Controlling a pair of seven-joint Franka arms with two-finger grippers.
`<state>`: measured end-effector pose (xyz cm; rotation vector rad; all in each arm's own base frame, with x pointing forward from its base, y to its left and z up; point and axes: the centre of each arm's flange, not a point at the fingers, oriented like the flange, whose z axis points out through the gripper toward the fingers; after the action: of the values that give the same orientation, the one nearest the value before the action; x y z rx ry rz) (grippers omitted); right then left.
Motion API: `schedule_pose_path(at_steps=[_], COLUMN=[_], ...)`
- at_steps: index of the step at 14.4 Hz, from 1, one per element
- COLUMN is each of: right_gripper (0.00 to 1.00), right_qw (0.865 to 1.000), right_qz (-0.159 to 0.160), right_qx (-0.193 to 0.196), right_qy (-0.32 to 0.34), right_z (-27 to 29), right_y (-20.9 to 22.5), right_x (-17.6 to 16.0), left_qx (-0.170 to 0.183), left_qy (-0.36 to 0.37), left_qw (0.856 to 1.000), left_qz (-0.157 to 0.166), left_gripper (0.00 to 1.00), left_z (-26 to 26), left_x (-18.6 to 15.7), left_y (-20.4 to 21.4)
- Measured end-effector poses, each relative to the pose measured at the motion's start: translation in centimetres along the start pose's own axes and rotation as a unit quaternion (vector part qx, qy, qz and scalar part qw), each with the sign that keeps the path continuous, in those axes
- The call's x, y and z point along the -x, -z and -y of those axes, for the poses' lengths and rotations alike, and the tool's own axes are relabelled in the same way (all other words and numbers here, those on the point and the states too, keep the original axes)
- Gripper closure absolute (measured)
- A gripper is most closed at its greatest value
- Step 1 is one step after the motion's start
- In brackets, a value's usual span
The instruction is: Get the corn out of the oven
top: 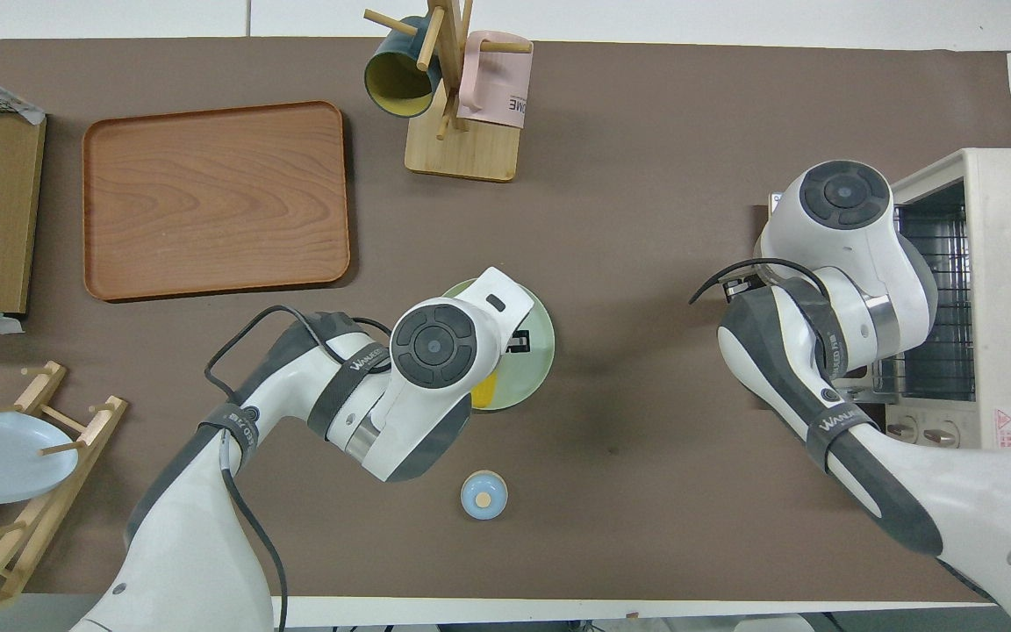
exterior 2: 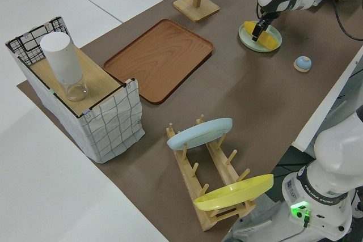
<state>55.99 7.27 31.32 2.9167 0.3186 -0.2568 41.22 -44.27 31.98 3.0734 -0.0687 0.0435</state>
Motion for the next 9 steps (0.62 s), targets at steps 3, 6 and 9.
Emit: schedule_pose_path(at_steps=[3,6,9], right_gripper=[0.96,0.96,0.93], right_qw=[0.999,0.999,1.000], right_qz=[0.015,0.010,0.009], right_qx=[-0.020,-0.018,-0.003], right_qy=[0.036,0.037,0.020], right_z=[-2.2,-6.7,-12.0], right_y=[4.0,8.9,12.1], right_x=[0.3,2.4,5.3], left_qx=[-0.021,-0.027,-0.032], left_qy=[0.027,0.016,0.022], left_qw=[0.999,0.999,0.999], left_qz=[0.010,-0.006,-0.016], left_gripper=[0.44,0.44,0.37], left_z=[3.0,18.7,31.3], left_x=[-4.7,-15.0,-20.0], left_y=[3.5,6.3,6.9])
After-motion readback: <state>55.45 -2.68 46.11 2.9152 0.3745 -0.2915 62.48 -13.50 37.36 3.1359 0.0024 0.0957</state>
